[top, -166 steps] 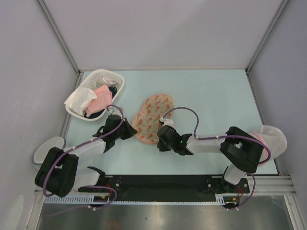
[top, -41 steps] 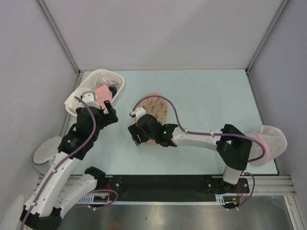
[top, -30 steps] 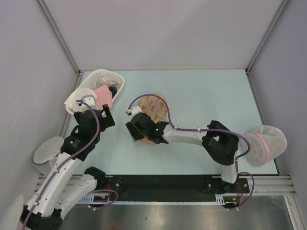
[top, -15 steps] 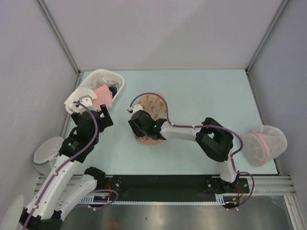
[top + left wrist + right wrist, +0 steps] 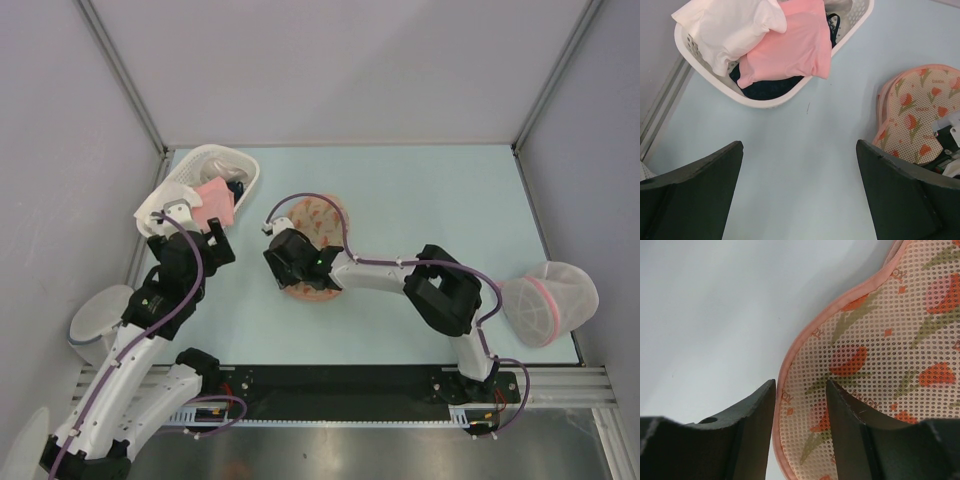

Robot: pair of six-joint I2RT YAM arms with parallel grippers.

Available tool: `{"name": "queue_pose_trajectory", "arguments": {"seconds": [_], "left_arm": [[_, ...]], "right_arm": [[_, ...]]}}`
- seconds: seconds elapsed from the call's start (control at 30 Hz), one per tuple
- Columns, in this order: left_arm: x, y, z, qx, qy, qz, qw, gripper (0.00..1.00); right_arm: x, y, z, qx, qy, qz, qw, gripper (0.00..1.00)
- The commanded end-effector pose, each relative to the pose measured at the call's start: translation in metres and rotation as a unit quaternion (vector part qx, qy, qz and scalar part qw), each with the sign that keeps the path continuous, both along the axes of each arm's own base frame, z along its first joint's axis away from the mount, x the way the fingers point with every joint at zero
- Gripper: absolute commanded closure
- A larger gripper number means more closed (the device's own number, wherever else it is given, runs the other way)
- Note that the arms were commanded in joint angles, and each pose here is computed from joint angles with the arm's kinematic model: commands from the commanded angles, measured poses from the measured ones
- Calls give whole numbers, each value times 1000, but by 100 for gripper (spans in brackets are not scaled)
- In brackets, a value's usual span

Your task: Unzip the laundry bag and remove the bra

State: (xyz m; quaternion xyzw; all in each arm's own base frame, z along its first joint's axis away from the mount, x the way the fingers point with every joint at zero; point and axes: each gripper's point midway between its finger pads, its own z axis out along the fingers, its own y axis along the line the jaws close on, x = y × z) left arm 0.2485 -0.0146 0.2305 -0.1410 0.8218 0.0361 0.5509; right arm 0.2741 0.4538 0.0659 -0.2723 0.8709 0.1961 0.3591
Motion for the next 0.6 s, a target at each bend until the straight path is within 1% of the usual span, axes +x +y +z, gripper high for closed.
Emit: {"name": "queue_pose_trajectory", "arguments": {"seconds": [0.0, 0.1, 0.17, 0.2, 0.23, 0.3, 0.33, 0.4, 0.43, 0.53, 0.57], "left_arm": [[-1, 6, 1, 9, -3, 6, 1000, 0], [-2, 6, 1, 9, -2, 6, 1000, 0], [-2, 6, 1, 9, -3, 6, 1000, 0], [-2, 6, 1, 8, -3, 6, 1000, 0], [-2, 6, 2, 8, -5, 6, 1000, 1], [-2, 6, 1, 9, -4, 6, 1000, 0], [-2, 6, 1, 8, -4, 6, 1000, 1], [-2, 6, 2, 8, -5, 7, 1000, 0], [-2, 6, 1, 8, -4, 6, 1000, 0], [-2, 6, 2, 8, -5, 7, 1000, 0], [-2, 7, 2, 9, -4, 7, 1000, 0]], "right_arm": [[1, 12, 6, 4, -3, 9, 1000, 51], [0, 13, 0, -8, 0, 8, 1000, 51], [1, 12, 0, -15, -1, 3, 1000, 53], [0, 12, -1, -17, 1, 2, 1000, 55], [0, 11, -2, -19, 0, 2, 1000, 63], [0, 12, -1, -20, -1, 4, 1000, 72], [0, 12, -2, -20, 0, 5, 1000, 80], [-1, 13, -2, -19, 2, 7, 1000, 85], [-1, 14, 0, -17, 3, 9, 1000, 90], [-3, 15, 2, -14, 5, 12, 1000, 100], [-4, 15, 4, -11, 6, 13, 1000, 100]]}}
